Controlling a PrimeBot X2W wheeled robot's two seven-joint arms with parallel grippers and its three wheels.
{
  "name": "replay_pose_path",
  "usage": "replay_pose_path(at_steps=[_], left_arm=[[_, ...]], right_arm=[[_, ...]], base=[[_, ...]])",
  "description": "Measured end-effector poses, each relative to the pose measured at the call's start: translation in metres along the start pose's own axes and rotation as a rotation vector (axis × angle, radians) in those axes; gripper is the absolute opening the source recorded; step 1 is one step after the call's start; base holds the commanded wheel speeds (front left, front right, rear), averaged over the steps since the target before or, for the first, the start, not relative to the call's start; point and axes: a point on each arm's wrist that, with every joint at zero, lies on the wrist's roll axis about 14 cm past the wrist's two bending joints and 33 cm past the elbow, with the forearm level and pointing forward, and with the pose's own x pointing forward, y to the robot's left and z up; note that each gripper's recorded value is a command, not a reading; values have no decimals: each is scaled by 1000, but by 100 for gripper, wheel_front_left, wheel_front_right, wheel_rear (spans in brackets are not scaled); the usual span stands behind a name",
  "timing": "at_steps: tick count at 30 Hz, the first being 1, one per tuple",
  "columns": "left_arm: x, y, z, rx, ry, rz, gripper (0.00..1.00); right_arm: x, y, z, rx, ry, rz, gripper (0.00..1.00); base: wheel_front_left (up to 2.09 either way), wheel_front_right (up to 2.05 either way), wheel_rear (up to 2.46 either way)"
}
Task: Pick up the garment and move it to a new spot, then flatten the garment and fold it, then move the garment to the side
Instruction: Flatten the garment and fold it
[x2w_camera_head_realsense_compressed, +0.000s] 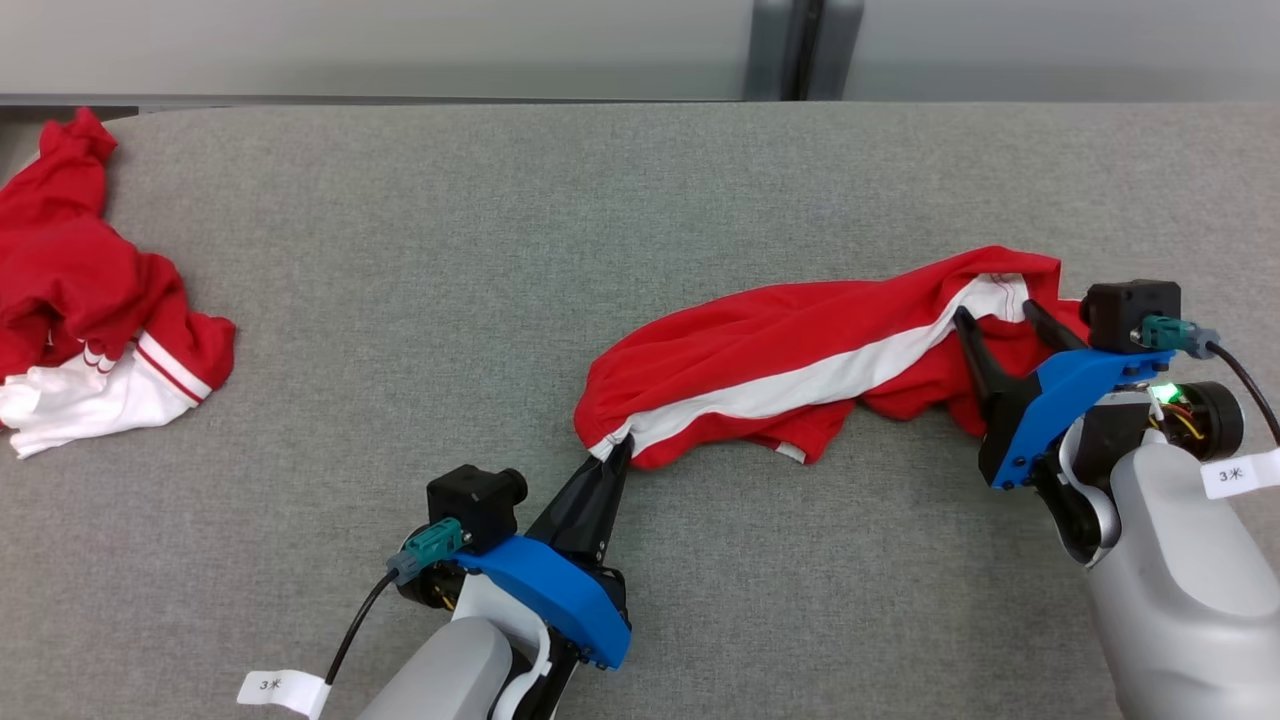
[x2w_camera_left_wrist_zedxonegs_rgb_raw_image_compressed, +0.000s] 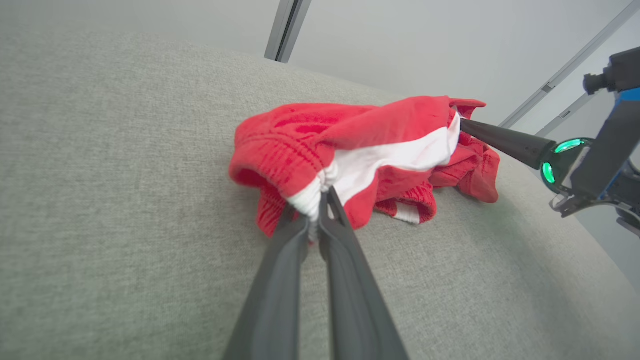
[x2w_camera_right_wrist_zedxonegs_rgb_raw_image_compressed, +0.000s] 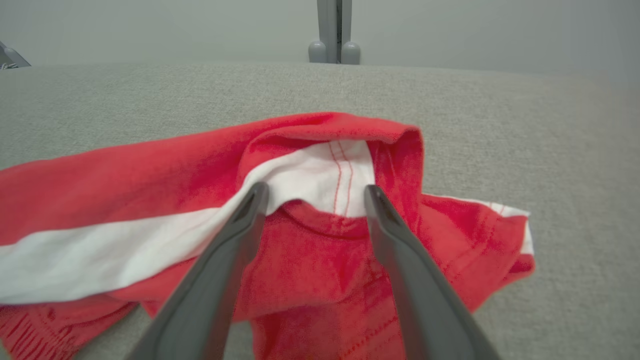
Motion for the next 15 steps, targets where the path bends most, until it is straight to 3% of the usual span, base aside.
replay_pose_path(at_steps=[15], left_arm=[[3,12,-2,-6,1,25,0]], right_arm=[[14,7,-12,104,82,52,100]], base=[[0,0,0]])
